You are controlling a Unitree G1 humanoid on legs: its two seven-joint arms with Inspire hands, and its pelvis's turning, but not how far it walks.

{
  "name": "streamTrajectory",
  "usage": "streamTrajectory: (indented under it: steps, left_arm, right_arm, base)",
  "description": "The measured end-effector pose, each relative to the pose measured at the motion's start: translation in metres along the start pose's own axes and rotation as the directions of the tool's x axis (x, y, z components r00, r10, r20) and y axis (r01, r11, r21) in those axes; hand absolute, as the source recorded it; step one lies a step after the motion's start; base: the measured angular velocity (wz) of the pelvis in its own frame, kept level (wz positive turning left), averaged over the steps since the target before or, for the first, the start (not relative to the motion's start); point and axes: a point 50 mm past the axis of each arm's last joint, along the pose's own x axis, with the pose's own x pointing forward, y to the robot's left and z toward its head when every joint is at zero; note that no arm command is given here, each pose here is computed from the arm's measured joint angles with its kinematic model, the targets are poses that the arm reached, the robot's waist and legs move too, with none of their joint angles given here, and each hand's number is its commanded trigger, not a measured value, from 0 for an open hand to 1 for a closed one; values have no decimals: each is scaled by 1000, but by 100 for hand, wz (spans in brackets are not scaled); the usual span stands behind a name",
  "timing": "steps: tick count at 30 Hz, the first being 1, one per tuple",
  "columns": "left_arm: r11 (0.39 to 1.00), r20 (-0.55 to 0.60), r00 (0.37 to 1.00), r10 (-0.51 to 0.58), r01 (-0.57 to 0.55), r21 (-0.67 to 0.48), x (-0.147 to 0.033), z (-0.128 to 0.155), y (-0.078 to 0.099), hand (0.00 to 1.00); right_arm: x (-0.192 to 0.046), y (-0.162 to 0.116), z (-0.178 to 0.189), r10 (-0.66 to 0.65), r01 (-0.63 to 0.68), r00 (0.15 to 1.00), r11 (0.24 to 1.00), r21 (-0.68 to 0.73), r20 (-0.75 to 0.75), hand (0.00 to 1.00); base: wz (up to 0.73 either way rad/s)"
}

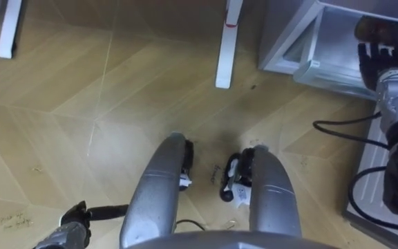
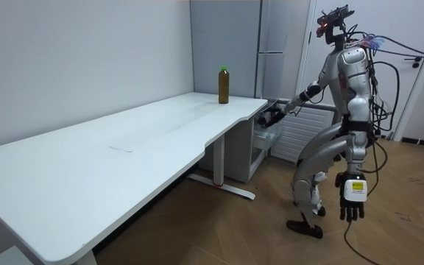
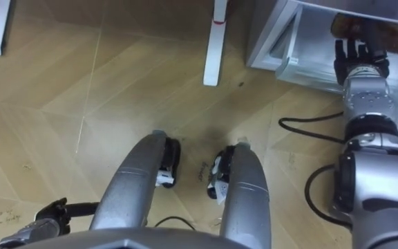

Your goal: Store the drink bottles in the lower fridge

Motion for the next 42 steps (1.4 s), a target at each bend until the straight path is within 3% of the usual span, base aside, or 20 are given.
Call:
streamTrajectory:
  steps: [25, 34, 42]
  left_arm:
    - [999, -2, 1000, -12, 12, 30, 0, 0, -2, 0]
    - [1000, 19, 1000, -18, 18, 23, 0, 3, -2, 0]
    - [997, 63, 998, -25, 29, -68, 0, 13, 1, 0]
  right_arm:
    - [1, -6, 2, 9, -9, 1000, 1000, -11, 3, 0]
    - [-1, -28, 0, -67, 66, 998, 997, -40, -7, 0]
    - [-4, -59, 0, -146, 144, 989, 988, -63, -29, 0]
  base:
    - [0]
    - [1]
    - [5]
